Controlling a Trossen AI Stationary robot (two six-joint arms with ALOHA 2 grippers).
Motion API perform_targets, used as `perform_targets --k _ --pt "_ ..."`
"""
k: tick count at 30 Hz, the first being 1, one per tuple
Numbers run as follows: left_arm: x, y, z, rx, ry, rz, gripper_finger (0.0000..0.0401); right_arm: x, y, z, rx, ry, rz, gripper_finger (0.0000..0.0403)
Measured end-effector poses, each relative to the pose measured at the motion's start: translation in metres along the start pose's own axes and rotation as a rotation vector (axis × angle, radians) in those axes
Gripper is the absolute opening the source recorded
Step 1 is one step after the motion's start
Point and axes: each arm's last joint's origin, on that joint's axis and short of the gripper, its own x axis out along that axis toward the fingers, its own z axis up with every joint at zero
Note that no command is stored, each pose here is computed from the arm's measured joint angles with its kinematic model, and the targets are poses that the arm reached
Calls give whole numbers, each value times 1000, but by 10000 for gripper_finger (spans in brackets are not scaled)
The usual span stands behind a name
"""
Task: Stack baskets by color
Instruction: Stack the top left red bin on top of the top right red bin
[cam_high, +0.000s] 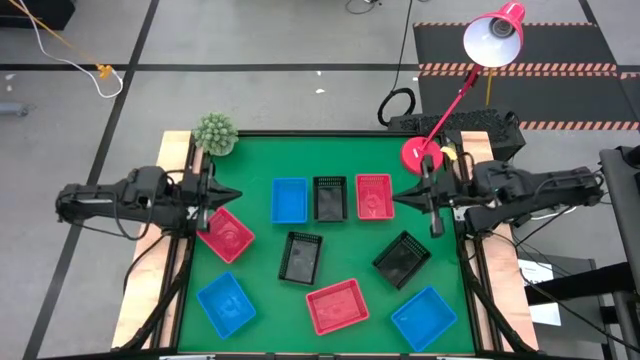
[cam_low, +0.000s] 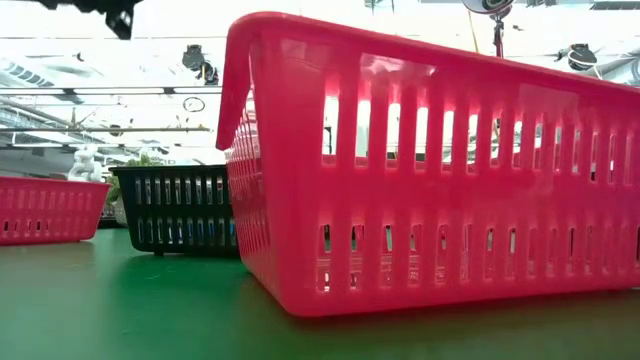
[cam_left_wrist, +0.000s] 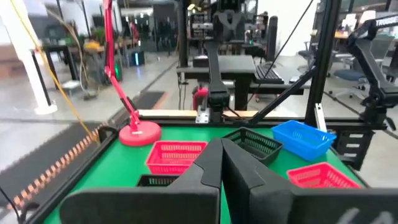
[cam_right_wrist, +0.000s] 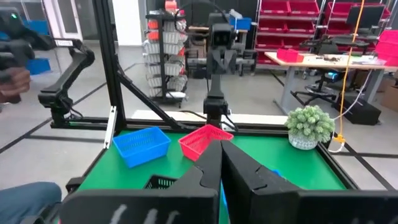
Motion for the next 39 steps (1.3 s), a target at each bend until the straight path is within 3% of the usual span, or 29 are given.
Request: perform_targets --k 8,11,17,25,31,39 --pt "26 -2 74 -69 176 -5 3 12 1 -36 59 17 -1 0" --pt "40 -8 88 -103 238 -33 3 13 1 -43 69 38 -3 0" --pt "81 -41 63 -74 329 -66 3 13 1 -44 104 50 -4 0" --pt "124 -83 24 39 429 -102 3 24 2 -61 143 202 -17 0" --pt "134 -87 14 84 460 -106 3 39 4 -70 125 259 -20 0" --pt "134 -86 12 101 480 -105 3 59 6 -63 115 262 -19 0"
